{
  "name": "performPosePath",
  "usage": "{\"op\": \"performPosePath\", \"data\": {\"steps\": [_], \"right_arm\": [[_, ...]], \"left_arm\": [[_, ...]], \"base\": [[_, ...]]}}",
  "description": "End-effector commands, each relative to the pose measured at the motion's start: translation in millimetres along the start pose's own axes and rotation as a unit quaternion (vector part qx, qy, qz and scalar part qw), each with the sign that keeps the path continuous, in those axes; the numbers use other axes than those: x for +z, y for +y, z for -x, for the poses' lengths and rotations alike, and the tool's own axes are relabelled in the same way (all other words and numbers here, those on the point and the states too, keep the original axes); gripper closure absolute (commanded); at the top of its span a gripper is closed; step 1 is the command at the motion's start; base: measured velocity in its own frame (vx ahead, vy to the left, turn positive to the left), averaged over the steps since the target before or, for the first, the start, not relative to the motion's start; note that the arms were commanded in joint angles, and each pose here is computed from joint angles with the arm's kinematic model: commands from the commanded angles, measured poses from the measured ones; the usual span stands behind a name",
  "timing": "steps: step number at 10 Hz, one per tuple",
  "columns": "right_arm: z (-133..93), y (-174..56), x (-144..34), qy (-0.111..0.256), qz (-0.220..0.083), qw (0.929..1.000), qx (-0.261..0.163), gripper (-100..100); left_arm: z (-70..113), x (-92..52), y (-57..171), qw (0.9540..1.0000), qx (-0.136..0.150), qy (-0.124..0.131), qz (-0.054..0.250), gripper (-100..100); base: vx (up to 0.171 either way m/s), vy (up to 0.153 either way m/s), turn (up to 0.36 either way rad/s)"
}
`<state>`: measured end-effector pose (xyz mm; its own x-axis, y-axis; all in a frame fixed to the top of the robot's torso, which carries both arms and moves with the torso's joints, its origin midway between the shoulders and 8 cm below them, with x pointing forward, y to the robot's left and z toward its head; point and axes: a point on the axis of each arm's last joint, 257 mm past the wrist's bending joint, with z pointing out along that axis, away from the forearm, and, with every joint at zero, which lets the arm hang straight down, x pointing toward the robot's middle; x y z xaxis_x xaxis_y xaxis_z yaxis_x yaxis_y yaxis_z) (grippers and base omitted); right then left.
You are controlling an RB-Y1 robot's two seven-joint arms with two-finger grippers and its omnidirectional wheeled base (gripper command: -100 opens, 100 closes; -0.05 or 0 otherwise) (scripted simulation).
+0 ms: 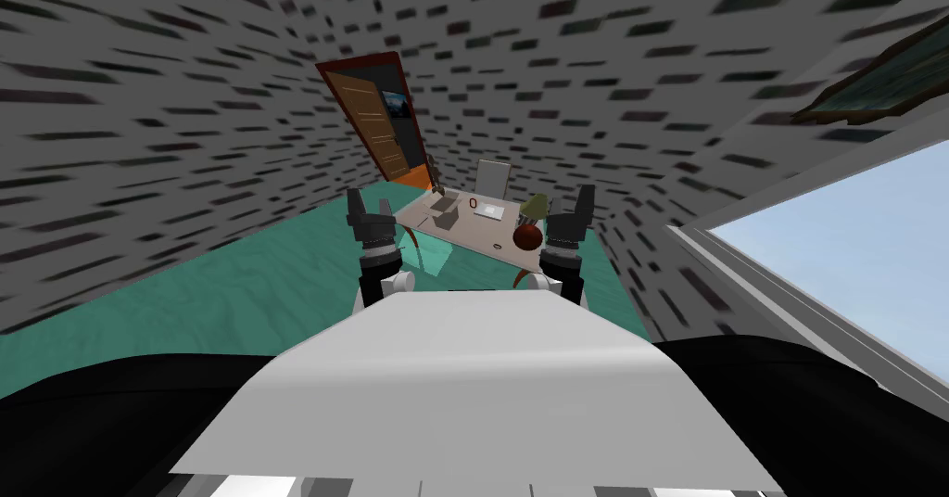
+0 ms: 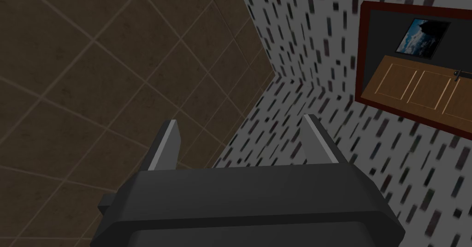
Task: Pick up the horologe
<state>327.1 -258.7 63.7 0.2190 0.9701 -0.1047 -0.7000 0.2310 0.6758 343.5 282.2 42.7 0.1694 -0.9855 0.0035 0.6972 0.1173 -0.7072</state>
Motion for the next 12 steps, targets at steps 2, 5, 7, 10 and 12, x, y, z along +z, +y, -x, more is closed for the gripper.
{"op": "performPosePath", "data": {"steps": [2,5,7,10,12], "right_arm": [[-15.0,-6.9,-2.6,0.031,-0.007,0.9995,-0.007,-100],[-43.9,-28.8,-13.7,0.085,-0.03,0.9957,-0.024,-100],[-67.1,-53.5,-29.0,0.129,-0.055,0.9892,-0.042,-100],[-102.1,-102.0,-67.9,0.207,-0.105,0.9695,-0.08,-100],[-112.8,-115.1,-82.3,0.234,-0.117,0.9606,-0.095,-100]], "left_arm": [[0.0,0.0,0.0,1.0,0.0,0.0,0.0,0],[0.0,0.0,0.0,1.0,0.0,0.0,0.0,0],[0.0,0.0,0.0,1.0,0.0,0.0,0.0,0],[0.0,0.0,0.0,1.0,0.0,0.0,0.0,0],[0.0,0.0,0.0,1.0,0.0,0.0,0.0,0]], "base": [[-0.004,-0.021,0.0],[-0.029,-0.043,0.012],[-0.057,-0.039,0.038],[-0.073,-0.034,0.077],[-0.048,-0.015,0.059]]}}
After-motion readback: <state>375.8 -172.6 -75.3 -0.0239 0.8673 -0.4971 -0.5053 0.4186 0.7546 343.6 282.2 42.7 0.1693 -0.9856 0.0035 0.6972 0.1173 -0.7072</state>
